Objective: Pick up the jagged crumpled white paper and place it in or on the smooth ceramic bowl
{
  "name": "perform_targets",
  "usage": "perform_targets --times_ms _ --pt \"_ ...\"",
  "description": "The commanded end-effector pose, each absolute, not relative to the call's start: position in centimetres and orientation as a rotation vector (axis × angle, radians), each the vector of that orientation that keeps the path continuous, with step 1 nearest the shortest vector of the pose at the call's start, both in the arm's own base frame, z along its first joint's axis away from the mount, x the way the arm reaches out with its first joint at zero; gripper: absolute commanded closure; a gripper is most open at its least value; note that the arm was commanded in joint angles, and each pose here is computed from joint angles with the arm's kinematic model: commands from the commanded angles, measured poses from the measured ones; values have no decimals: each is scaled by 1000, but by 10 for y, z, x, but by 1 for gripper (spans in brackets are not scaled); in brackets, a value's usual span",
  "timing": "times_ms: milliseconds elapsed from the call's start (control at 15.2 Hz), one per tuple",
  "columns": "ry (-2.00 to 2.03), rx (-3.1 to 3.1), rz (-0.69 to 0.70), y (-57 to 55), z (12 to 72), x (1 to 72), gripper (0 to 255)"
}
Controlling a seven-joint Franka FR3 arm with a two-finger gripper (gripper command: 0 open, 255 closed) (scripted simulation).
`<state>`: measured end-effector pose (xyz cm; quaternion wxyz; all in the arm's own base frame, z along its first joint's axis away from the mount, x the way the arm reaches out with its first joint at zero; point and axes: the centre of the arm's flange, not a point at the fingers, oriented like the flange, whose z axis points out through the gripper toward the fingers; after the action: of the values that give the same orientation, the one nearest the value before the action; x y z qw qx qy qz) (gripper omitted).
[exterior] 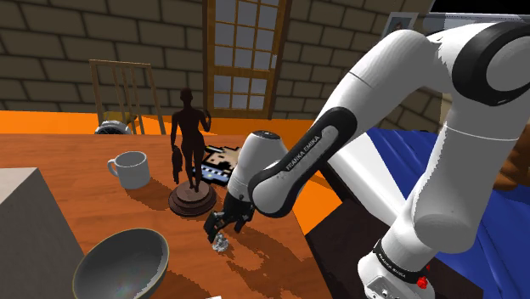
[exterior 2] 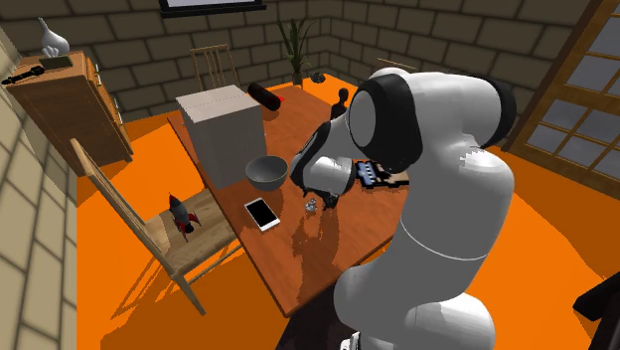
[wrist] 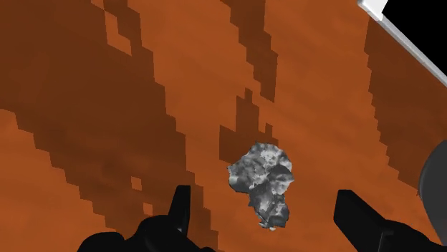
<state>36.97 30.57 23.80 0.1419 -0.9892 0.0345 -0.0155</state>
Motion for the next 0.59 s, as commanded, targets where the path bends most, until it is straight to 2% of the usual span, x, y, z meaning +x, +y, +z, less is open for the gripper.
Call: perform_targets --times_ms 0,396,462,528 --pt "99 -2854 -45 306 234 370 0" --pt "99 -2855 -45 306 234 370 0" --pt "99 -2855 -45 306 234 370 255" --pt "99 -2855 -45 306 234 370 255"
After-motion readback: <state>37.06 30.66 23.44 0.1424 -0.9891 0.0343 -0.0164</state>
